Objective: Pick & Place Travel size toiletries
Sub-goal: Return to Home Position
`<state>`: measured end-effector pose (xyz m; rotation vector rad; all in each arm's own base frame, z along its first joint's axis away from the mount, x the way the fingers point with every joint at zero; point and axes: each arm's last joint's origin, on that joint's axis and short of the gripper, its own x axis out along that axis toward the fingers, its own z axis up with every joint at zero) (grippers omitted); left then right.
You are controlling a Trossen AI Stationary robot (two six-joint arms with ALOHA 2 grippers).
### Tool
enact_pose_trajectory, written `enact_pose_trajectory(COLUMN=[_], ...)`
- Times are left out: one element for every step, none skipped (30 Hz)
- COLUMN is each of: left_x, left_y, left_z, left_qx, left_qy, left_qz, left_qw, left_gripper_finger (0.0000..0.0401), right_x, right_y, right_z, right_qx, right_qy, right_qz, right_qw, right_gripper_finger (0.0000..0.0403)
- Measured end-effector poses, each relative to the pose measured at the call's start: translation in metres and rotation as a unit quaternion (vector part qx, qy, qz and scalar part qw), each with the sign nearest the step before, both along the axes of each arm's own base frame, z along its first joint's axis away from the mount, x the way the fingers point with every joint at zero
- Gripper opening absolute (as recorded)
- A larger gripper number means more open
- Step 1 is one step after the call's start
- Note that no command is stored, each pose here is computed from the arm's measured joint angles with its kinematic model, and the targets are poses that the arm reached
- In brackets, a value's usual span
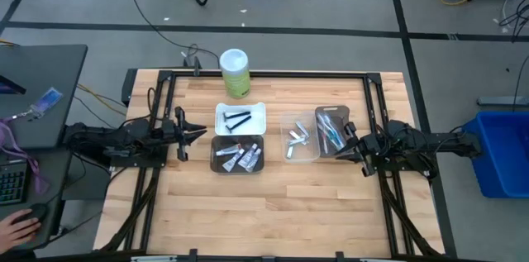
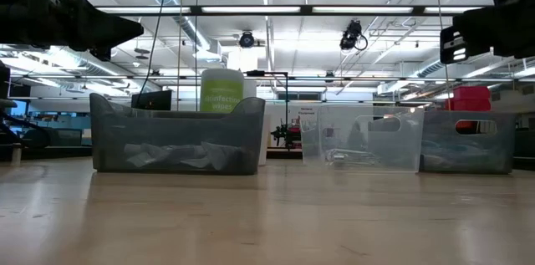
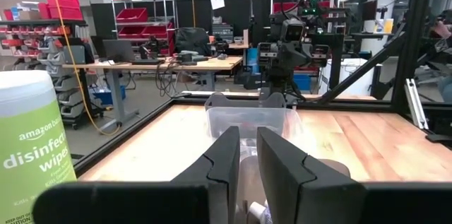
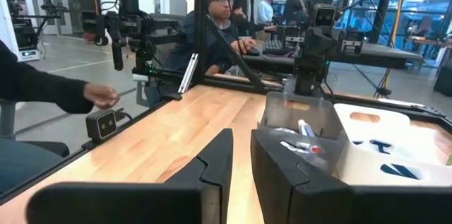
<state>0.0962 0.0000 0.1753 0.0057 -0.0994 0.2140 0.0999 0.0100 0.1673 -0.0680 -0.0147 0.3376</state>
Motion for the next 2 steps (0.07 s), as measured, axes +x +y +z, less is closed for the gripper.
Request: enact_pose_trajectory(left_x=[0.0,0.0], left_y=[0.0,0.0], left_z=[0.0,0.0], left_qx=[0.0,0.0], left_qy=[0.0,0.0], left_qz=[0.0,0.0], left_qw=[1.0,1.0], left_gripper_finger=[0.0056,0.0056], right_x=[0.0,0.0], right_y=[0.0,0.0], right_z=[0.0001,0.0], right_qx=[0.0,0.0], right_qy=[0.0,0.0], right_qz=[0.0,0.0], right_qw=[1.0,1.0], right_gripper_finger=[0.006,0.006])
